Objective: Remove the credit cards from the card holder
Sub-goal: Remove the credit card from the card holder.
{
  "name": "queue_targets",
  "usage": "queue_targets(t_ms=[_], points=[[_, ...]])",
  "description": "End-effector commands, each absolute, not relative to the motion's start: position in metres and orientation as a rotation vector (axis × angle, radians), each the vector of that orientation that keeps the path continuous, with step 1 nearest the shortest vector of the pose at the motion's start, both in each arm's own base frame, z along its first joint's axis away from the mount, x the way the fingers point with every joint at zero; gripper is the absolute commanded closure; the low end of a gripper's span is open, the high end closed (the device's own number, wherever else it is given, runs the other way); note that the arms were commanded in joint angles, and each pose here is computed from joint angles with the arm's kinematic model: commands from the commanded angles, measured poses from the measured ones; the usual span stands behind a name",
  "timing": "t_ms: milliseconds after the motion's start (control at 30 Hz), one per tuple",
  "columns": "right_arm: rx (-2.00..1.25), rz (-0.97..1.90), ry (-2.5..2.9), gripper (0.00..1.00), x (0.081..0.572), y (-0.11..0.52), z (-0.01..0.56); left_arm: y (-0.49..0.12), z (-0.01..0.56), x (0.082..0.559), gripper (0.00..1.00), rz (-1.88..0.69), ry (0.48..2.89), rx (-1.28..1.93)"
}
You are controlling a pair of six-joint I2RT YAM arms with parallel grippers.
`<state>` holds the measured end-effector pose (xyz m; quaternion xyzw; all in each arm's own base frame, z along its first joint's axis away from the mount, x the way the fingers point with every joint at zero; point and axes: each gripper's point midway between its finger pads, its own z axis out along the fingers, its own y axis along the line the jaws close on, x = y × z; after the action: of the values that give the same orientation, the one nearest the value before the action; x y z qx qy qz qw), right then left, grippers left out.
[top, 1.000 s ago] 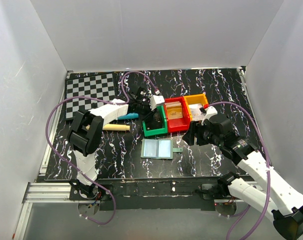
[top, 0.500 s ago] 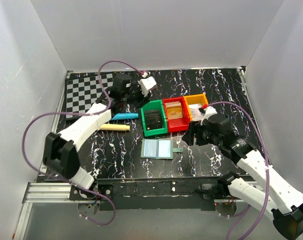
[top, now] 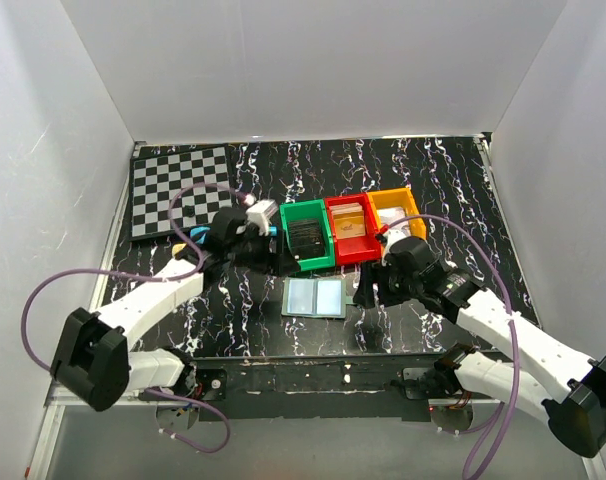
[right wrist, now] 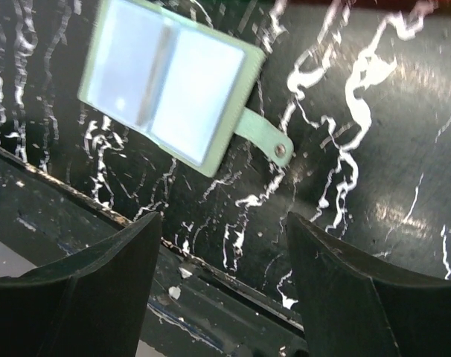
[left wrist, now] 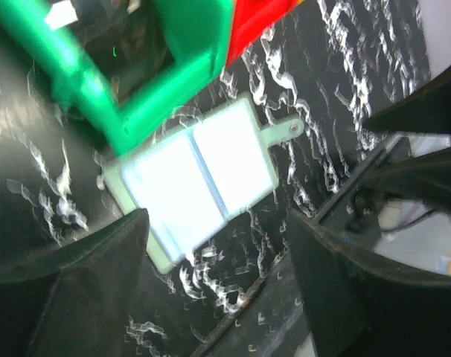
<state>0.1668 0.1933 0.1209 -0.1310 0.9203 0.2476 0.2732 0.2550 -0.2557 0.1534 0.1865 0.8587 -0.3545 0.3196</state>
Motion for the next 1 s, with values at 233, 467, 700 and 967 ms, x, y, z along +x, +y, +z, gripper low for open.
queue_targets(t_ms=[233,467,700,967], points=[[-0.146,0.591,2.538,0.25,0.161,0.175,0.083,-0.225,0.17,0.188,0.02,-1.346,2.139,-0.126],[-0.091,0.549,2.566,0.23,0.171,0.176,0.069,-0.199,0.162,0.178,0.02,-1.511,1.892,-0.512],[-0.012,0.616,2.606,0.33,0.183,0.183,0.056,-0.2,0.127,0.177,0.02,-1.244,2.226,-0.432],[-0.035,0.658,2.642,0.43,0.19,0.195,0.046,-0.207,0.123,0.191,0.02,-1.049,2.407,-0.372]])
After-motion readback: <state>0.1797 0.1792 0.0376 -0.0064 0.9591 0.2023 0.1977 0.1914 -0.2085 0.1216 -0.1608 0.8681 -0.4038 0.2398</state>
